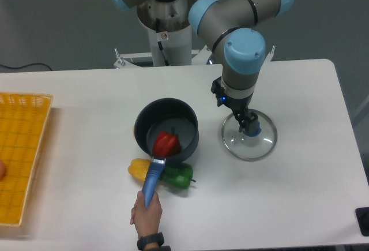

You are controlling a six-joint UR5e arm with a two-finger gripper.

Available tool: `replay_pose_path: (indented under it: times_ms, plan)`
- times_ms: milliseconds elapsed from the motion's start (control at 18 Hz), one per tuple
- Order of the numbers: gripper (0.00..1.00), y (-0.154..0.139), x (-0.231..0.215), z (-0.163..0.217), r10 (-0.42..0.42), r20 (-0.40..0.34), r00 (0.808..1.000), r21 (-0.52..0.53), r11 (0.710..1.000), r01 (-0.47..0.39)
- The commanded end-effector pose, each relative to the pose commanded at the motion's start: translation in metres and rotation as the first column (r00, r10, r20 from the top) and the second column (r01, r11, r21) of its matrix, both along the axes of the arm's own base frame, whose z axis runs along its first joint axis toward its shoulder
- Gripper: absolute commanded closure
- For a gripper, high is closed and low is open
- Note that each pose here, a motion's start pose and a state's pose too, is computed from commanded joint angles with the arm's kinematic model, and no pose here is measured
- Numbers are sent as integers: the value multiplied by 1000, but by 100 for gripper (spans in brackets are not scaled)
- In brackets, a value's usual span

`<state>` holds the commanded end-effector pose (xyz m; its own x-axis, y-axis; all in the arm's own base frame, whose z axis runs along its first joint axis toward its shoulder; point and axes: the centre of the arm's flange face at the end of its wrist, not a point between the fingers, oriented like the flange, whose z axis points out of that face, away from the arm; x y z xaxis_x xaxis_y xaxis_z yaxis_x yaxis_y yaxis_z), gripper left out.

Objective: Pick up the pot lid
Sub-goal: 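Lower the gripper toward the blue knob of the glass lid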

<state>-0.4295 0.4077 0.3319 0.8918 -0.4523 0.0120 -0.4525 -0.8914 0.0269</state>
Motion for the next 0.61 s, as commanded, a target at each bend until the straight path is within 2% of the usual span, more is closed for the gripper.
replay_pose_path:
  times_ms: [444,611]
  plan:
    - [0,3,3,-5,8,16,1000,17,1000,-8]
    - [0,6,0,4,6,3,1000,35,999,-6]
